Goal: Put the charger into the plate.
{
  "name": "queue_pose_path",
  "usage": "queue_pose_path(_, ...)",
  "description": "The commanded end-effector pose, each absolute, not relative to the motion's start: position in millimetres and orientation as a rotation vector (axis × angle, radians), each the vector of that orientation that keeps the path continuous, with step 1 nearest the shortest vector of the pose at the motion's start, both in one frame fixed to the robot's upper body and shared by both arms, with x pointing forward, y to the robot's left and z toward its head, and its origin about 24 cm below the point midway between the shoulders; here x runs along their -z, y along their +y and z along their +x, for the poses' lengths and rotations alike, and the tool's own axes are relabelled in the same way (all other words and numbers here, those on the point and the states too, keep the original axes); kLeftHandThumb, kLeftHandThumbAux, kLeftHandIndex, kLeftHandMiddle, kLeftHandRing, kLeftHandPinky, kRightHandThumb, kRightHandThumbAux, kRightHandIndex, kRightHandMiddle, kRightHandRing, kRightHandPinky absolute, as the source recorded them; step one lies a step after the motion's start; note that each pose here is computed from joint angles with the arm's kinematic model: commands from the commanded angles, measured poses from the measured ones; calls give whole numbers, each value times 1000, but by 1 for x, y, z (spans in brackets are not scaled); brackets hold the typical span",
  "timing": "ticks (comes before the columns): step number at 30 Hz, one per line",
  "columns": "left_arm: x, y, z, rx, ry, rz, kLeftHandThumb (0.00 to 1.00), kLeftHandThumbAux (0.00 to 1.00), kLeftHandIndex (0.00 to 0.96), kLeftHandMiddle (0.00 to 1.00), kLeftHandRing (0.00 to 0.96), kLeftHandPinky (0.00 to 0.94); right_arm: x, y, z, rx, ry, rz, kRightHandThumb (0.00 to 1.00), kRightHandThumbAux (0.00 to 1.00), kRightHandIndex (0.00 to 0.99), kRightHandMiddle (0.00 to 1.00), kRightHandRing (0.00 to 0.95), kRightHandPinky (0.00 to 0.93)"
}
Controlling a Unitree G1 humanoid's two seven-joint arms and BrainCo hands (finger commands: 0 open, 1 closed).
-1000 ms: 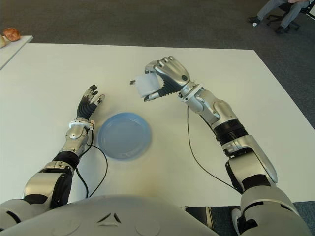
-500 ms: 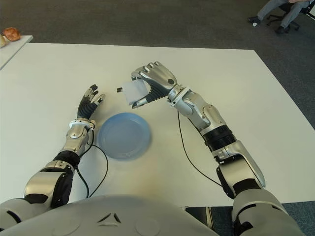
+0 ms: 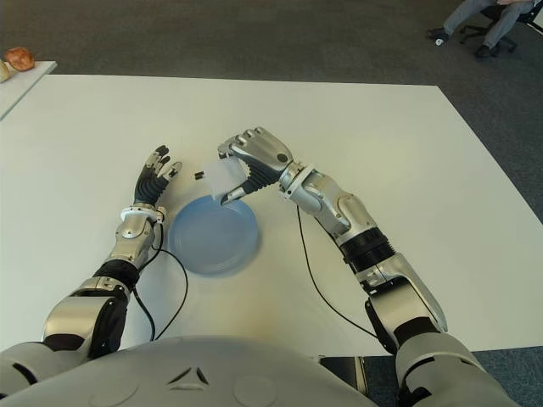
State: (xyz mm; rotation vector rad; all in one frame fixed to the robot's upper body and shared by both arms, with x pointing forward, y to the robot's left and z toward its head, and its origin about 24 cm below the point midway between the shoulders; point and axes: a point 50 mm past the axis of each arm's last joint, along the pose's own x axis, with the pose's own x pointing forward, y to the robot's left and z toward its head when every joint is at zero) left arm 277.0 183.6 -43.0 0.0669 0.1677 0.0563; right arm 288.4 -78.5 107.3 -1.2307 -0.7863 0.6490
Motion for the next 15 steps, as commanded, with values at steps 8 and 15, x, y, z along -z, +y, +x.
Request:
queue_pose_path(8, 83, 175, 244, -42, 399, 45, 0, 571, 5, 38, 21, 26, -99, -76, 287, -678, -790, -1246, 706, 710, 436, 792, 773, 735)
queue_pose_path(15, 83, 174, 244, -35, 404, 46, 0, 555, 0, 33, 14, 18, -97, -78, 292, -708, -780, -1238, 691, 710, 426, 700, 662, 619)
